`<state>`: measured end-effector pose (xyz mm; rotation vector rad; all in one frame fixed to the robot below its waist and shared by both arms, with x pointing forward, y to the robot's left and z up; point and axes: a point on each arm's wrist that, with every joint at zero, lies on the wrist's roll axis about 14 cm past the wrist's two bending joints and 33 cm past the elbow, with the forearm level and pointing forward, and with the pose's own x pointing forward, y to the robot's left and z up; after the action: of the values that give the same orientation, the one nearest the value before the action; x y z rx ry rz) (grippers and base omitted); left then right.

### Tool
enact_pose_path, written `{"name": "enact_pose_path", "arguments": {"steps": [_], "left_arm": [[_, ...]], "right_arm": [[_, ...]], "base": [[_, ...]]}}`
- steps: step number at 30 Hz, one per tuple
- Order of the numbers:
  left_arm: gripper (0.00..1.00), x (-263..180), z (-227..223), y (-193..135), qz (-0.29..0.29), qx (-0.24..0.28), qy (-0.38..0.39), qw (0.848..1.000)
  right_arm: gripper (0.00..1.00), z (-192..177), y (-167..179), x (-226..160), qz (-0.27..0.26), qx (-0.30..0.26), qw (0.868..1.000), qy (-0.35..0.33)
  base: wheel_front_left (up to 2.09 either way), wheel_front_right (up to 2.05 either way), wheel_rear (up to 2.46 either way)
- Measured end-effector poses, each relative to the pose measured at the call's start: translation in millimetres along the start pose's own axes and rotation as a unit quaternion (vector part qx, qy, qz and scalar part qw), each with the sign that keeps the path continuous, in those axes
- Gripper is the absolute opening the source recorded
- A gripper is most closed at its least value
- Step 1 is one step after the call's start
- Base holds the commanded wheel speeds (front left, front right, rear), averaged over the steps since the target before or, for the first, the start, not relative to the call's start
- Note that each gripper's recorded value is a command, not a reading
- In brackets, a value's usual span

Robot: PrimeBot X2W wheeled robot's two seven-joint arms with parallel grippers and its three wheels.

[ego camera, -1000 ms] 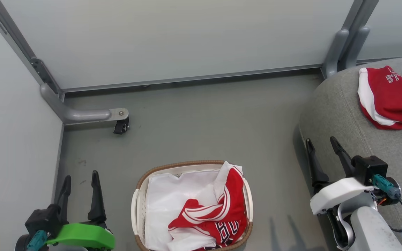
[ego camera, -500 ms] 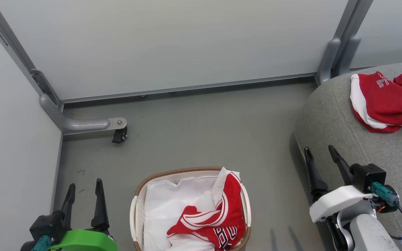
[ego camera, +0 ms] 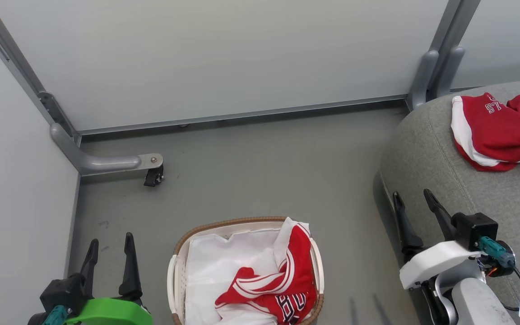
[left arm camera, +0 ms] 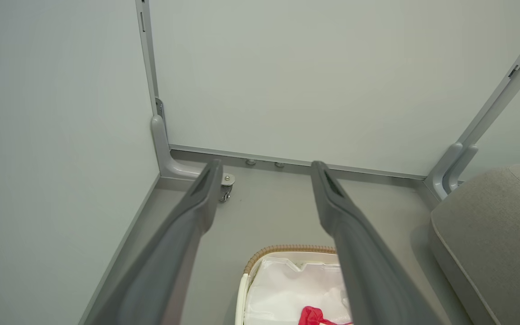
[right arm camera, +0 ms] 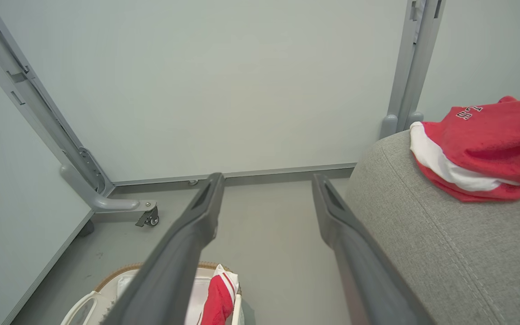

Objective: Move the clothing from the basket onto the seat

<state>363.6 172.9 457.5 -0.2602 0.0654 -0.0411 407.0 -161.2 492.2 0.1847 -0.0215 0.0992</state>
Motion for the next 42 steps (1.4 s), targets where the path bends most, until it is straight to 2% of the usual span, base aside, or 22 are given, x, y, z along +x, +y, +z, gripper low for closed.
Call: {"name": "enact_pose_path", "arguments": {"steps": [18,25,29,32,35,38,42], "left_arm": [[1.00,5,-8,-10,-0.016,0.004,0.013,1.000],[1.00,28,-18,-43,-0.071,0.022,0.029,0.997],[1.00,45,-39,-63,-0.120,0.049,0.063,0.990],[1.00,52,-69,-76,-0.163,0.080,0.110,0.977],[1.00,55,-101,-92,-0.212,0.109,0.159,0.958],[1.00,49,-142,-101,-0.255,0.136,0.222,0.931],[1.00,34,-188,-110,-0.313,0.172,0.291,0.887]], "right_arm": [[1.00,-4,-3,2,-0.004,0.001,1.000,0.005],[1.00,0,-7,17,-0.006,-0.001,1.000,-0.003],[1.00,0,-10,31,-0.007,-0.003,1.000,-0.006],[1.00,0,-11,44,-0.006,-0.005,1.000,-0.009],[1.00,-6,-13,55,-0.004,-0.009,1.000,-0.005],[1.00,-16,-16,64,-0.004,-0.012,1.000,0.003],[1.00,-28,-23,74,-0.007,-0.011,1.000,0.013]], "base": [[0.00,0.00,0.00],[0.00,0.00,0.00],[0.00,0.00,0.00],[0.00,0.00,0.00],[0.00,0.00,0.00],[0.00,0.00,0.00],[0.00,0.00,0.00]]}}
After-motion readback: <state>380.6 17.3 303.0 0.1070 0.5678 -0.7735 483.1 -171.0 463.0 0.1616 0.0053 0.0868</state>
